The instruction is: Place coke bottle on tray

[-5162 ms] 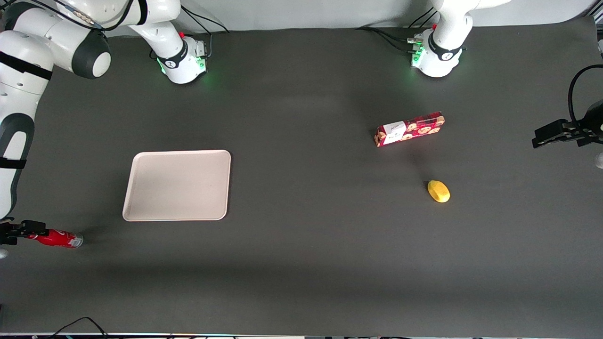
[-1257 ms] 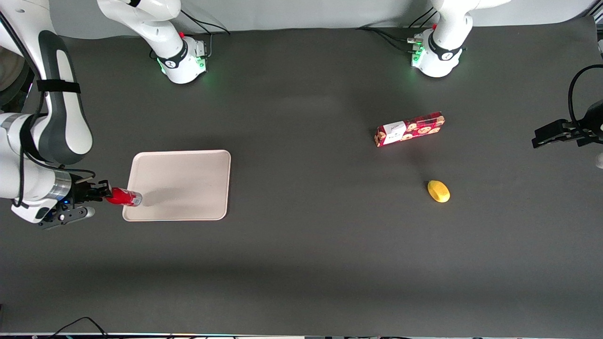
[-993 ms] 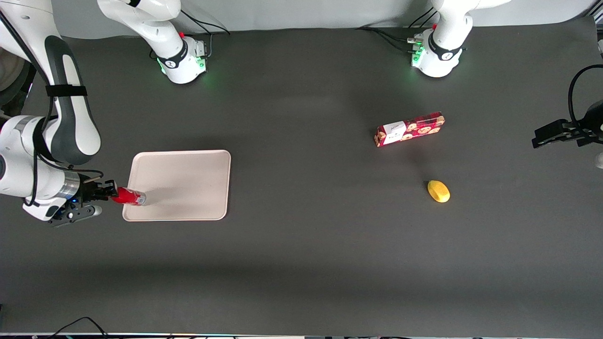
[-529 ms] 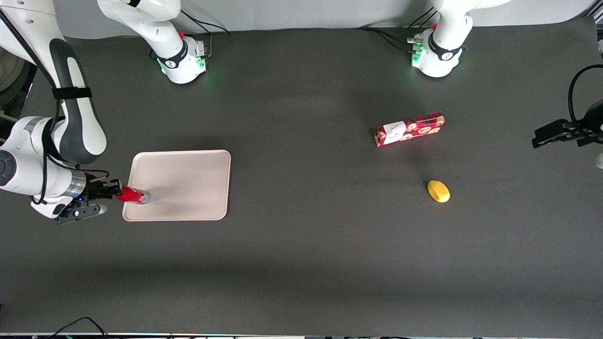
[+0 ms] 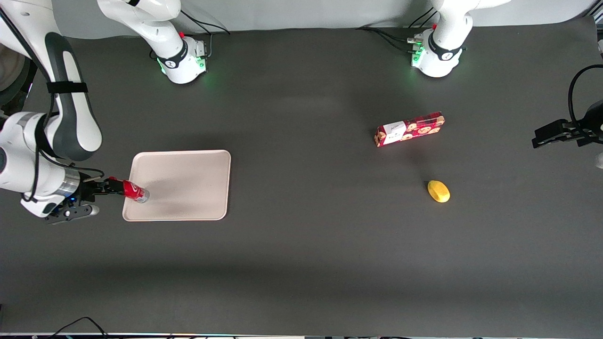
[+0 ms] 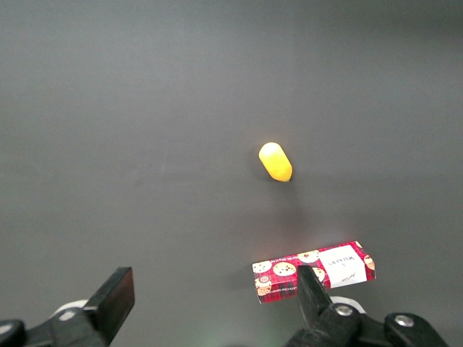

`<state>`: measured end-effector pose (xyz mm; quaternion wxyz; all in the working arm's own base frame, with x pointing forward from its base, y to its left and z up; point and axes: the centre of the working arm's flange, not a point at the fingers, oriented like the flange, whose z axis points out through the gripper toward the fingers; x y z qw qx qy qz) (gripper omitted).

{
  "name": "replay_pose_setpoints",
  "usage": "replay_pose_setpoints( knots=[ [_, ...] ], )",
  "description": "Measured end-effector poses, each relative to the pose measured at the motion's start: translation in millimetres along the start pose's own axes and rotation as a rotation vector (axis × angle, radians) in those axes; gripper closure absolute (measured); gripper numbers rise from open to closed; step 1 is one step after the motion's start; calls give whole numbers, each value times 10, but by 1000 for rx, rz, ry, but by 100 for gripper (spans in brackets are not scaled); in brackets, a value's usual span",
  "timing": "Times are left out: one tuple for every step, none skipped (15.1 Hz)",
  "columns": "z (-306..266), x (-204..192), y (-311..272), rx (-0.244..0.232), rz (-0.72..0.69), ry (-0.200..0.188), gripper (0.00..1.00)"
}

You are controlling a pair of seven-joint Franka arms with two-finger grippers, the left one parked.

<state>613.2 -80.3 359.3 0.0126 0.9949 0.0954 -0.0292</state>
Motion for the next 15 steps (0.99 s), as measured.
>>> replay_pose_setpoints(
  knots=[
    [-203, 29, -1, -5, 3, 19, 0],
    [-455, 57, -8, -3, 7, 38, 0],
    [-738, 82, -22, 3, 12, 59, 0],
    [-1033, 100, -45, 13, 20, 86, 0],
    [-1318, 110, -74, 22, 37, 116, 0],
    [-1588, 107, -111, 27, 67, 139, 0],
    [-1828, 91, -160, 31, 100, 153, 0],
    [-2029, 70, -216, 34, 128, 163, 0],
    [-2203, 51, -277, 36, 143, 175, 0],
    [-2338, 35, -339, 38, 148, 186, 0],
    [-2425, 20, -377, 40, 159, 193, 0],
    [-2468, 5, -389, 42, 180, 195, 0],
    [-2472, -15, -389, 46, 201, 182, 0],
    [-2457, -29, -385, 50, 216, 167, 0],
    [-2449, -36, -377, 52, 228, 161, 0]
  ],
)
